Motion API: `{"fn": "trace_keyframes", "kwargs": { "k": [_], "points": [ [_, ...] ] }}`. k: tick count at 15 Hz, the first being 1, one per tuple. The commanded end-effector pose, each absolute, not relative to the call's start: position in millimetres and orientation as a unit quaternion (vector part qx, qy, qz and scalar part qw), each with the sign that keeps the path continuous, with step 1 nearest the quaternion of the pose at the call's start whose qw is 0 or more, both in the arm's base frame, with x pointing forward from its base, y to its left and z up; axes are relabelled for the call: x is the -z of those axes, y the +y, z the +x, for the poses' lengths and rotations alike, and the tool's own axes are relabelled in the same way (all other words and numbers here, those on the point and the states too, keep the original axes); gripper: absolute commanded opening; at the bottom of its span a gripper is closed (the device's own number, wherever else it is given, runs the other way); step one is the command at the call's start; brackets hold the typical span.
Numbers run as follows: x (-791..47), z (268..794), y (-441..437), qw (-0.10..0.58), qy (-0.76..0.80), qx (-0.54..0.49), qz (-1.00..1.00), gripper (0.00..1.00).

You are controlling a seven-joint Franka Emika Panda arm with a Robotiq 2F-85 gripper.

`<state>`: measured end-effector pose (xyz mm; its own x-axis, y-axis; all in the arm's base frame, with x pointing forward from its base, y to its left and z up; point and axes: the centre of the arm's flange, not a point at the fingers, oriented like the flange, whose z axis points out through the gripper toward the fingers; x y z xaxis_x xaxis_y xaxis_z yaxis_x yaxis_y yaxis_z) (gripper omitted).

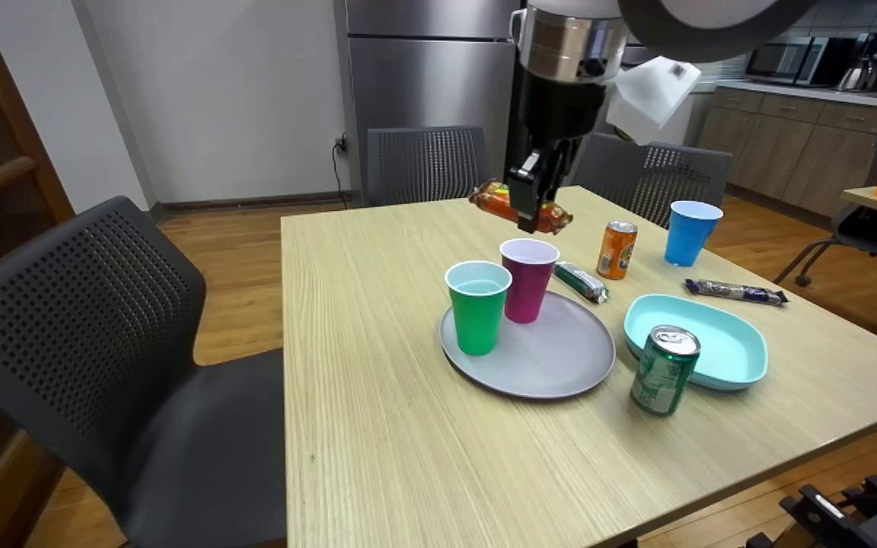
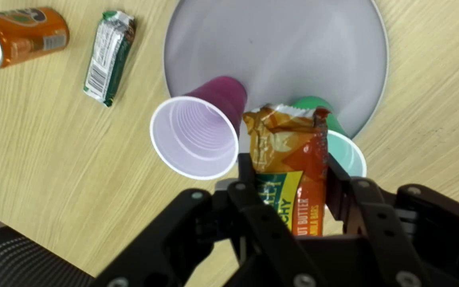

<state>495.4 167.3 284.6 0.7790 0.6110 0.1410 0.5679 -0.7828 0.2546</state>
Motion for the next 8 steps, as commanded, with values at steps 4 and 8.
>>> {"fn": "trace_keyframes", "kwargs": {
  "k": [4,8],
  "points": [
    [-294.6,473.8,56.9,0.122,0.341,-0.086,0.928,0.19],
    [-286.5,476.2,-0.6,0.138,0.381,-0.064,0.912,0.19]
  ]
}}
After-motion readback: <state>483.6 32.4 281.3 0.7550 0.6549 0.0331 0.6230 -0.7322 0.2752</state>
